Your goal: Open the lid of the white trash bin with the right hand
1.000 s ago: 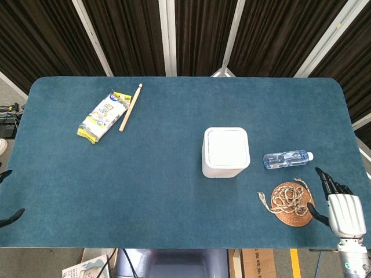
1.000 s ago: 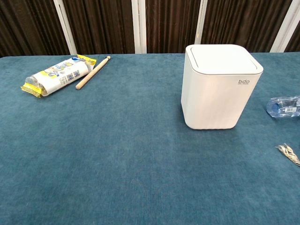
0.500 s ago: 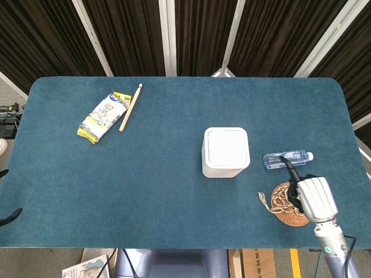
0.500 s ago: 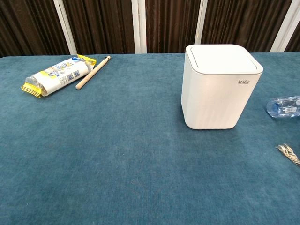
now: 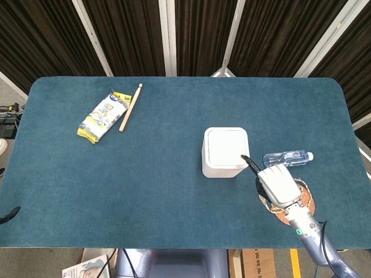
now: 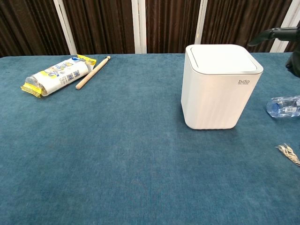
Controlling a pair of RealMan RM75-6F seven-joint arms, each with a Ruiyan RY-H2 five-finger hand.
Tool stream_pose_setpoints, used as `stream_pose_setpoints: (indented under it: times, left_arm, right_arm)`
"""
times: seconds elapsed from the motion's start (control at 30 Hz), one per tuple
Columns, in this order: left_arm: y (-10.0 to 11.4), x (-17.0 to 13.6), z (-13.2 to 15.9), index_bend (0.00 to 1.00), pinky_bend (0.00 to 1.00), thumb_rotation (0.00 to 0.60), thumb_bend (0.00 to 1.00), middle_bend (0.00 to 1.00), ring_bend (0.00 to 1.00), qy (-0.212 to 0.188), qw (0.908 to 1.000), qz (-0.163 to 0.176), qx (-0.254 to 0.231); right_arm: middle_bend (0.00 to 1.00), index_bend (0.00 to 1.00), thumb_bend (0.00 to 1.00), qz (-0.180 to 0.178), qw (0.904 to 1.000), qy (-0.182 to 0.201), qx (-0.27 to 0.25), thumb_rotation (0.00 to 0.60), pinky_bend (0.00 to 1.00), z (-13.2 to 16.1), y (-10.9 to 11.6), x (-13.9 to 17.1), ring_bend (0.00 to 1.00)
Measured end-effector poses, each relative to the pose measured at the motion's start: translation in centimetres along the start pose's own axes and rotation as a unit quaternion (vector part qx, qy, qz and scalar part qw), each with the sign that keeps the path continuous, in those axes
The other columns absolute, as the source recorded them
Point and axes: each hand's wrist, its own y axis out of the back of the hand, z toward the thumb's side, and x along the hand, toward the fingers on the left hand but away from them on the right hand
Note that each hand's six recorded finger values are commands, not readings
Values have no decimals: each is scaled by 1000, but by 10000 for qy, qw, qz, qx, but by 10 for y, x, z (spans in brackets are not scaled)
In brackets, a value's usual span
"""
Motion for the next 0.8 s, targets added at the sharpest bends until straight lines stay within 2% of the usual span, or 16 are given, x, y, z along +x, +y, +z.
stream_pose_setpoints:
  times: [0.3, 0.63, 0.8]
  left_arm:
    - [1, 1, 0, 167, 0, 600, 164, 38, 0, 3, 10000, 9, -29]
    - [2, 1, -2, 167, 0, 600, 164, 38, 0, 4, 10000, 28, -58]
    - [2, 0, -2, 167, 0, 600, 164, 39, 0, -7, 10000, 27, -54]
  right_arm:
    - [835, 168, 976, 252, 9993, 68, 271, 600, 770, 18, 3, -17, 880]
    - [835, 220, 976, 483, 9980, -42, 398, 600, 770, 26, -6, -28, 880]
    - [835, 293, 976, 574, 9973, -84, 442, 600, 770, 26, -11, -29, 880]
